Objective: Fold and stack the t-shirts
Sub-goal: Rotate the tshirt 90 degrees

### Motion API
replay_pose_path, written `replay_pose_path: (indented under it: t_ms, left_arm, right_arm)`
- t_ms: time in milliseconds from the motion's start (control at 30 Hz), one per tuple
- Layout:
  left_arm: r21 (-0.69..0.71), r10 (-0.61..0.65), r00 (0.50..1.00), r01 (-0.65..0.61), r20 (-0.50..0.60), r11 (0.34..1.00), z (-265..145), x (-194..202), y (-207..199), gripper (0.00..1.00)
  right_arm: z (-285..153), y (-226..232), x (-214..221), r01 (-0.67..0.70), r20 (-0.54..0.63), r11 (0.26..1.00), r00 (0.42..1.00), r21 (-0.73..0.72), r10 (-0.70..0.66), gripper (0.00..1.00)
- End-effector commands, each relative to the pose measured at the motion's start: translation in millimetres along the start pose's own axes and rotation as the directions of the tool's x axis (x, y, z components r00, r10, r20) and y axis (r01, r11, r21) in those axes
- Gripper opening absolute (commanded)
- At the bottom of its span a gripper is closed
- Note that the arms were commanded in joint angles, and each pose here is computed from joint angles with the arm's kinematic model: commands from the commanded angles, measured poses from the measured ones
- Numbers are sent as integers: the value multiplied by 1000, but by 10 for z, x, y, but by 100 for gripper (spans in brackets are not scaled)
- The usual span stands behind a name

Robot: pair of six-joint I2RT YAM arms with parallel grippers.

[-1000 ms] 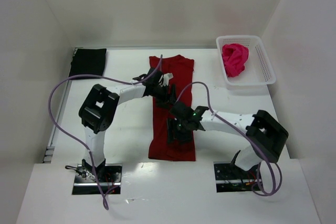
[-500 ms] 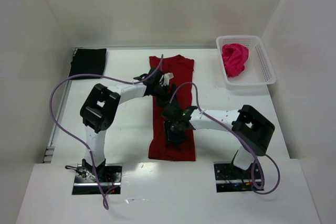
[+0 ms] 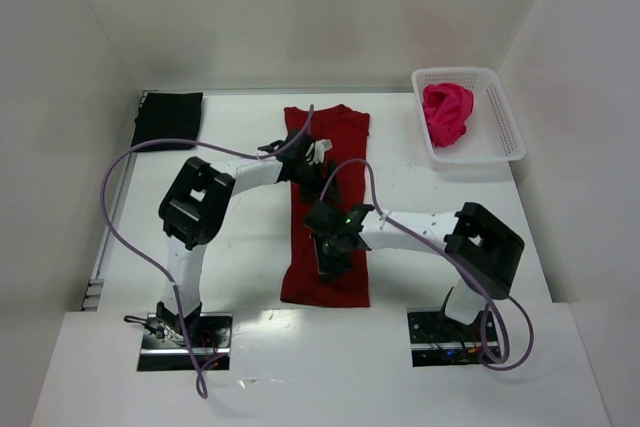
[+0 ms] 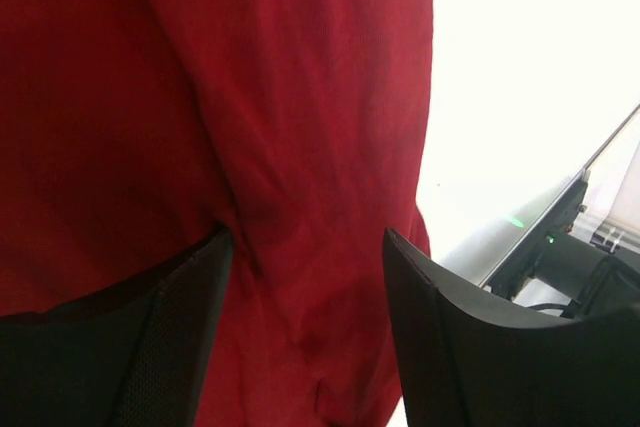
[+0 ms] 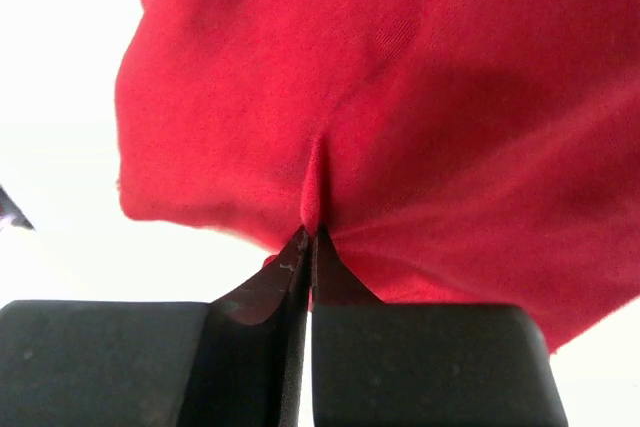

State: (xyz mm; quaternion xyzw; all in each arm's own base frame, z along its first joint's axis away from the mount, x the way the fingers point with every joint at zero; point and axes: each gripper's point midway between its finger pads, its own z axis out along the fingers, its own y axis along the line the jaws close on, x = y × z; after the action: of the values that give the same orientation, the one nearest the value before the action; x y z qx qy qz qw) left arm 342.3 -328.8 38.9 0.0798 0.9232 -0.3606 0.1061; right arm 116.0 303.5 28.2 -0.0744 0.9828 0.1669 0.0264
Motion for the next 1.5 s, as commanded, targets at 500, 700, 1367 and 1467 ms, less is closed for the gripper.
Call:
replay_pose_path:
  t_ms: [500,700,1367,1467]
  left_arm:
    - [-3,50,998,-50,28,999,34,-189,41,70]
    - [-24,80,991,-78,106,997,-363,-418,26,74]
    - [-204,60,965,-7,254,979,-936,-905,608,78]
    - [-204,76,955,-16,287,979,-1040,-1047,603,55]
  right_arm:
    - [-215,-81,309,57,-44,998,997,34,-56,79]
    - [-782,-329,-221,-144,194,989,970,-34,148,85]
    - [-1095,-1201,-2186,-358,662,933,708,35,246,46]
    - [-1339,-1247,-2491,-378,729,926,639,20,245,14]
